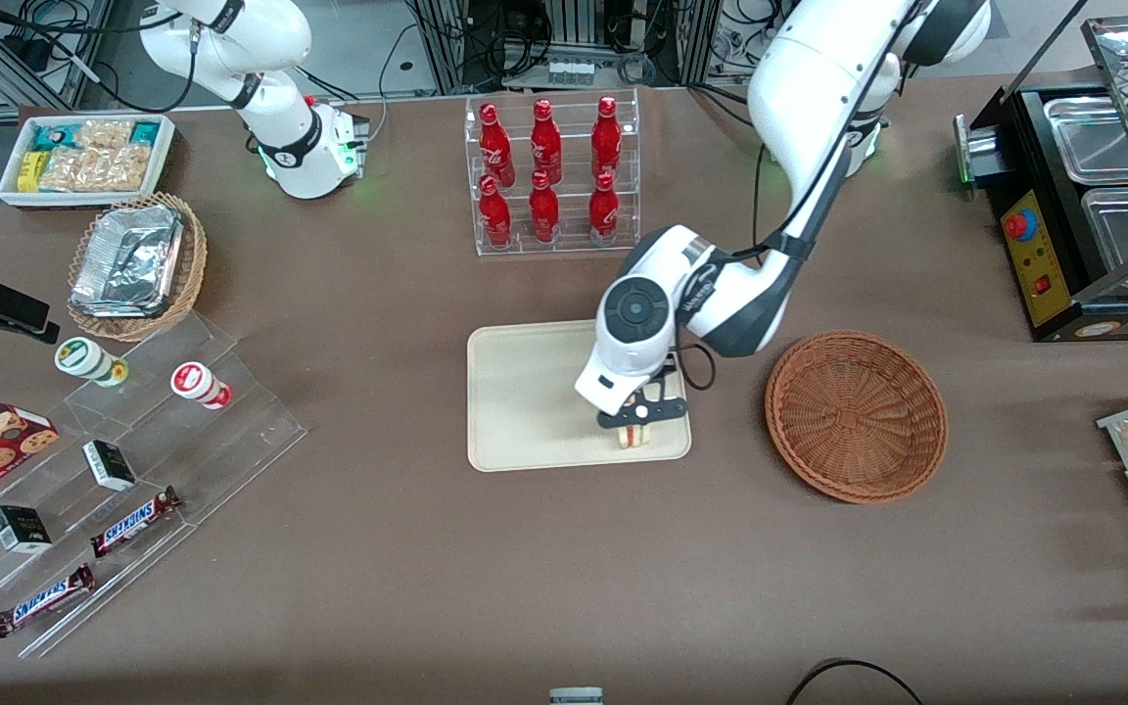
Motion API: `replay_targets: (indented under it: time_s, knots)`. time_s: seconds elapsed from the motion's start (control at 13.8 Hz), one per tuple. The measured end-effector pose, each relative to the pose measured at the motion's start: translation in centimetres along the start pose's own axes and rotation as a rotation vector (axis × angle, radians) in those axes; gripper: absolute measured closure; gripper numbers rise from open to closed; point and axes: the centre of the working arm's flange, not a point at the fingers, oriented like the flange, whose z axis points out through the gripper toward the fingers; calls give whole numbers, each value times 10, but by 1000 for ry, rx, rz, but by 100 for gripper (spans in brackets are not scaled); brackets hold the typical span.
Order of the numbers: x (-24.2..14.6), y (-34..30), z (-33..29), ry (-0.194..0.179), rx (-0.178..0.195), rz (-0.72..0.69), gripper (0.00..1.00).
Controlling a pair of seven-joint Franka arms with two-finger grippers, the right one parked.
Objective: Place sandwich from basket to tray
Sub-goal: 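Lower the sandwich onto the tray and open the left gripper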
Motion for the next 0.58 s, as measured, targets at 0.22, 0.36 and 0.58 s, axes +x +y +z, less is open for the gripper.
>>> replay_targets:
  time_s: [0.22,0.36,0.58]
  knots:
    - [-14,19,14,-7,11,-2,82]
    - [-20,24,21,-13,19,-9,82]
    - [-22,26,30,-19,27,-29,82]
